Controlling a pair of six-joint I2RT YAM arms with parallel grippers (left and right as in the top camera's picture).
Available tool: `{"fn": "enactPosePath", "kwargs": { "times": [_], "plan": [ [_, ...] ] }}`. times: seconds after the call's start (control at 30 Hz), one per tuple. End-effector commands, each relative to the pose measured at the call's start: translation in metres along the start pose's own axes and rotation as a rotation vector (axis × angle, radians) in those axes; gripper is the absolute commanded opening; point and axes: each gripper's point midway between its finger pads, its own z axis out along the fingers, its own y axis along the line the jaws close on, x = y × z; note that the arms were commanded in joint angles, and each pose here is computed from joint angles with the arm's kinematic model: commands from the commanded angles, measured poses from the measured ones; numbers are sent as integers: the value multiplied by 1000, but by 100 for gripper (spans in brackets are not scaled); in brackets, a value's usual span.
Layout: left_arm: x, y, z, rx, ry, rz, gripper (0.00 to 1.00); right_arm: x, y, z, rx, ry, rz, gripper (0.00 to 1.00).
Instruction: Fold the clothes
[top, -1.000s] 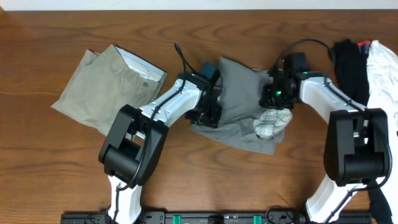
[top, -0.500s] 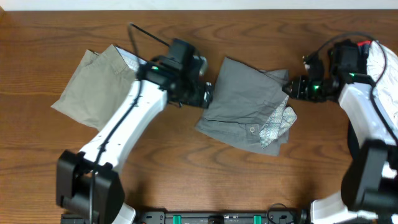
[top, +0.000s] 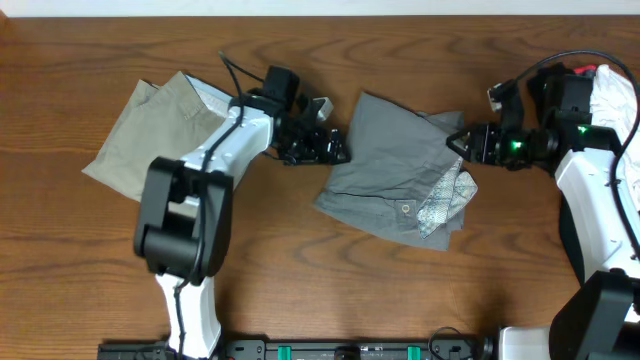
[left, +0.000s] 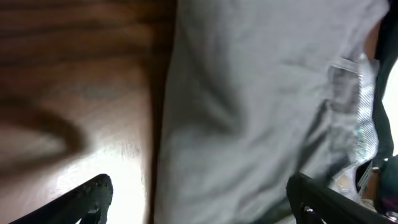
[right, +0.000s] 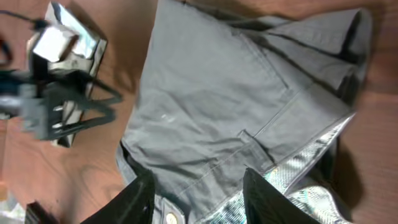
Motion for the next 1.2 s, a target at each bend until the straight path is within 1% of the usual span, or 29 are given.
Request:
{"fn": "enactPosePath", "kwargs": {
  "times": [0.0,0.17,0.27,0.4,0.43,0.47,0.6,0.63,0.67,0.7,0.73,0.83,0.93,1.07,1.17],
  "plan": [
    [-2,-2,10,45,3,9,91,4,13,4,-36,16,-43,44],
    [-3,-3,28,52,5,30,91,7,19,7,-41,27,-59,44],
    [2,-7,45,57,29,41,90,7,19,8,-40,28,-62,44],
    [11,-18,61,63,64,68,82,7,19,8,-37,29,-60,43],
    [14,-21,64,65,72,78,79,7,18,8,-35,29,-60,43],
    [15,-24,66,64,76,84,74,7,18,8,-35,29,-60,43],
    [19,-29,70,63,88,97,47,7,18,8,-35,30,-59,42],
    [20,-30,70,66,90,98,38,7,18,8,-35,31,-59,42],
    [21,-32,71,75,93,99,27,8,18,8,-35,32,-58,42],
    [21,-34,71,82,95,99,12,8,18,8,-35,32,-58,42],
    [22,-36,71,97,98,99,6,8,18,8,-35,34,-57,42],
    [18,-42,62,107,89,98,6,9,18,8,-35,38,-53,42],
    [4,-54,35,109,44,109,6,11,18,8,-34,44,-49,42],
    [-34,-75,-26,84,-115,171,6,12,16,8,-25,50,-44,42],
    [-61,-74,-77,17,-259,196,6,15,13,8,-8,60,-37,41]
  ]
}}
